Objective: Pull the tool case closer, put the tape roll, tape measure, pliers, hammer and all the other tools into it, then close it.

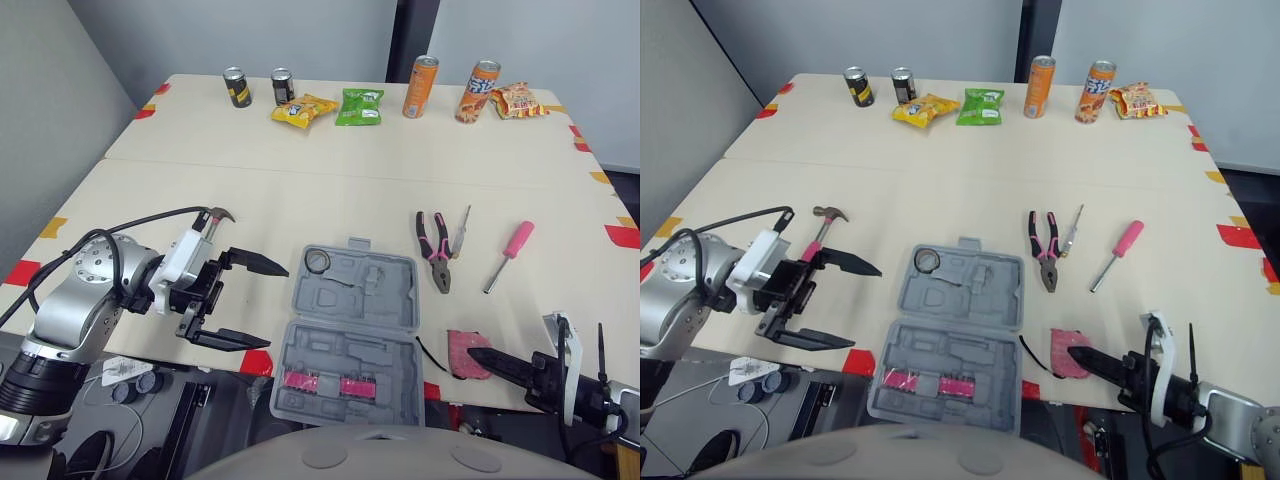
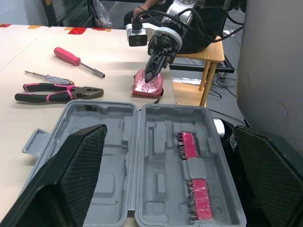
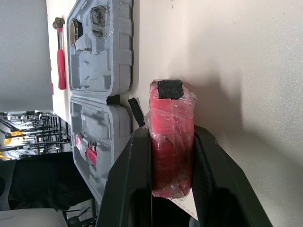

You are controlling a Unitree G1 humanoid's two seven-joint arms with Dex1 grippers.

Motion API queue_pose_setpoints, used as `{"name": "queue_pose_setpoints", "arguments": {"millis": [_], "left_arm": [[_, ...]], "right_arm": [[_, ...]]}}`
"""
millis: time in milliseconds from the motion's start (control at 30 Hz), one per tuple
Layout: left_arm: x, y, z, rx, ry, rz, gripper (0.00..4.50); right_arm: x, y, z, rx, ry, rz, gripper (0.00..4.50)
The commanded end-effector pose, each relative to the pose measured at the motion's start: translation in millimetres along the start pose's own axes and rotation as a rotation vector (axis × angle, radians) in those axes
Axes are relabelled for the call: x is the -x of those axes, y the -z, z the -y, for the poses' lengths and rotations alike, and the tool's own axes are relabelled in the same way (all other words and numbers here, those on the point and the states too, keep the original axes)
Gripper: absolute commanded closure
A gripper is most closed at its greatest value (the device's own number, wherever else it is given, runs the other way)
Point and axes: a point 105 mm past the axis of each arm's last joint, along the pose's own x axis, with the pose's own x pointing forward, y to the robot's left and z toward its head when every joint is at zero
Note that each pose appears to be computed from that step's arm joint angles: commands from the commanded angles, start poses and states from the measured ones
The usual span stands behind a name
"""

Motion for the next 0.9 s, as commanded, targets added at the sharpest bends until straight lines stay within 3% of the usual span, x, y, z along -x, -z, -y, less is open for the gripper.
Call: {"name": "queue_pose_setpoints", "arguments": {"millis": [33, 233, 300, 567, 700, 900], "left_arm": [[0.9, -9.9, 2.8, -0.057, 0.032, 0.000, 0.00], [1.5, -9.5, 1.9, -0.059, 0.029, 0.000, 0.00], [1.7, -9.6, 1.9, -0.059, 0.029, 0.001, 0.00], [2.8, -9.2, 1.0, -0.066, 0.028, -0.001, 0.00], [2.8, -9.3, 2.1, -0.069, 0.030, 0.003, 0.00], [4.3, -10.3, 3.3, -0.073, 0.032, 0.004, 0.00]], "right_arm": [[-0.7, -1.0, 2.6, 0.022, 0.019, 0.006, 2.63], [10.8, -17.0, -7.8, 0.090, -0.050, 0.057, 0.53], [17.5, -22.2, -7.4, 0.137, -0.047, 0.059, 0.05], [44.0, -29.5, 10.1, 0.464, 0.004, -0.027, 0.05], [47.5, -37.6, 6.4, 0.988, -0.085, -0.054, 0.05], [43.7, -42.3, 4.0, 1.321, -0.232, -0.149, 0.05]]}}
